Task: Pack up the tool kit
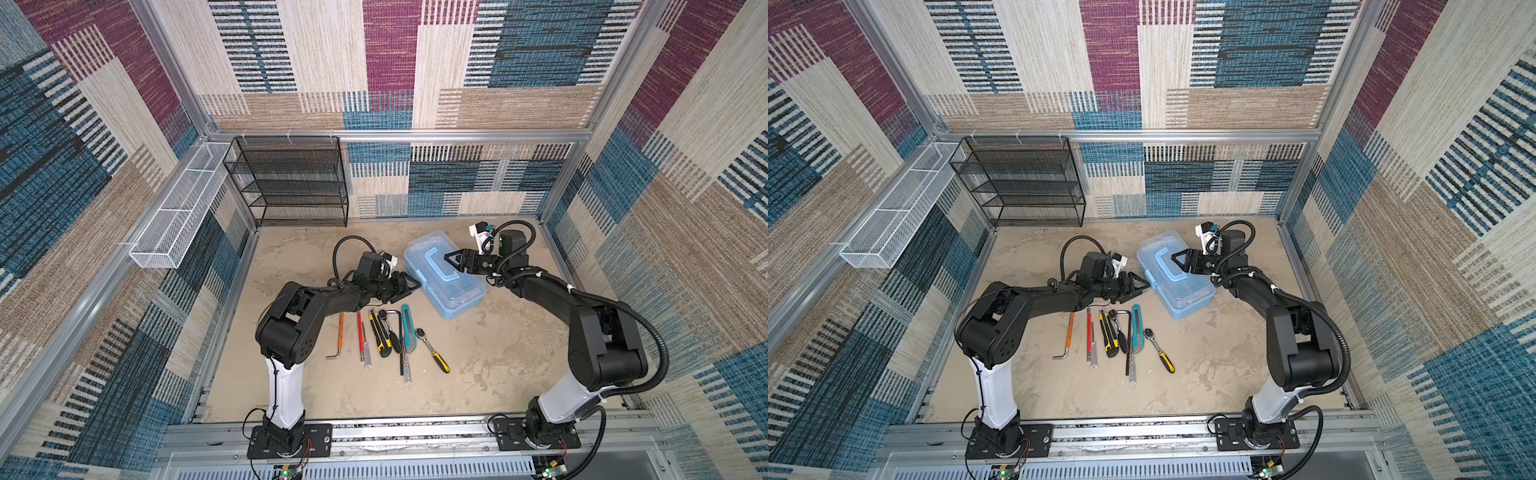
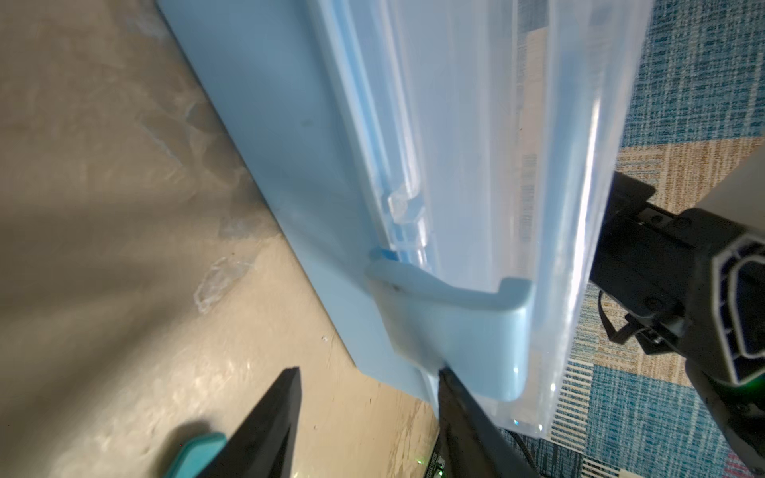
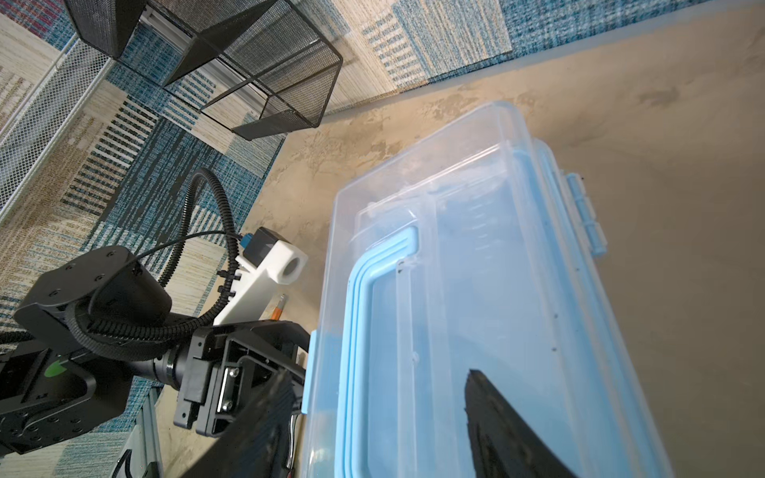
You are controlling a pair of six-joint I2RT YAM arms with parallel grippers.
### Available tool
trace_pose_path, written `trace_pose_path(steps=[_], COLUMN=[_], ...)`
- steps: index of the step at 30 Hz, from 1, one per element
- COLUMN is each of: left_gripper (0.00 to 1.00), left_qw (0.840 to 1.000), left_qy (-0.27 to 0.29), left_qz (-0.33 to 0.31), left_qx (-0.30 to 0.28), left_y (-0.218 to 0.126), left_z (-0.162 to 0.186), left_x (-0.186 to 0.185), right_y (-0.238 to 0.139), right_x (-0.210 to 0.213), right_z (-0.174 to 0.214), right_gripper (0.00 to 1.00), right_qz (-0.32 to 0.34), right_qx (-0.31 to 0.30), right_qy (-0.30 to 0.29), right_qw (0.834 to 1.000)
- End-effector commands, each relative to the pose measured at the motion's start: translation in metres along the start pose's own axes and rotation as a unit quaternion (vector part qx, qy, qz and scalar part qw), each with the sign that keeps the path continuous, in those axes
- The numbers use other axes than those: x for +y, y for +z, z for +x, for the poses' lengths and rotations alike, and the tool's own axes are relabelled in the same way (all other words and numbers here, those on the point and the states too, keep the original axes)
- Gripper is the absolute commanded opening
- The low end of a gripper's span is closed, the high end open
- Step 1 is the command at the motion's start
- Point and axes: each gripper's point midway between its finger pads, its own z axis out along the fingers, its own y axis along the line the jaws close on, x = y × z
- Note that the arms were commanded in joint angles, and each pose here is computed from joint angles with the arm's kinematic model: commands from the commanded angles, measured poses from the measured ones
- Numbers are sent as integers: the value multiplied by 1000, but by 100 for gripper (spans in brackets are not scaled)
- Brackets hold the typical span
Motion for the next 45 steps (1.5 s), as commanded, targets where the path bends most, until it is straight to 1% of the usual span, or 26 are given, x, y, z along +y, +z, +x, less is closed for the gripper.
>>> trace_pose_path(steps=[1,5,10,16,19,24,32,45], left_gripper=[57,57,57,57,57,57,55,47], left_qw=[1000,999,998,998,998,998,998,999], left_qy=[23,32,46,55,56,60,58,37], left_qz=[-7,-16,-25,-37,-34,-22,1,22], left_qx=[-10,-14,-21,-19,-19,-11,-5,7], left_y=[-9,-18,-29,-37,-34,-26,-10,9], left_z=[-2,-1,0,6,4,0,-10,-27], left_x=[-1,-4,-10,-10,-12,-21,-30,-36], right_y=[-2,-4,5,12,18,28,33,33], right_x=[-6,1,18,24,20,12,6,-1], right_z=[11,10,15,16,19,26,33,38], right_gripper=[69,68,68,67,64,56,53,50], right_qz=[18,19,23,21,28,37,56,78], right_qx=[20,19,39,46,58,86,112,161], right_qy=[16,3,-31,-38,-39,-36,-41,-33], right_qw=[1000,1000,998,998,997,995,991,983])
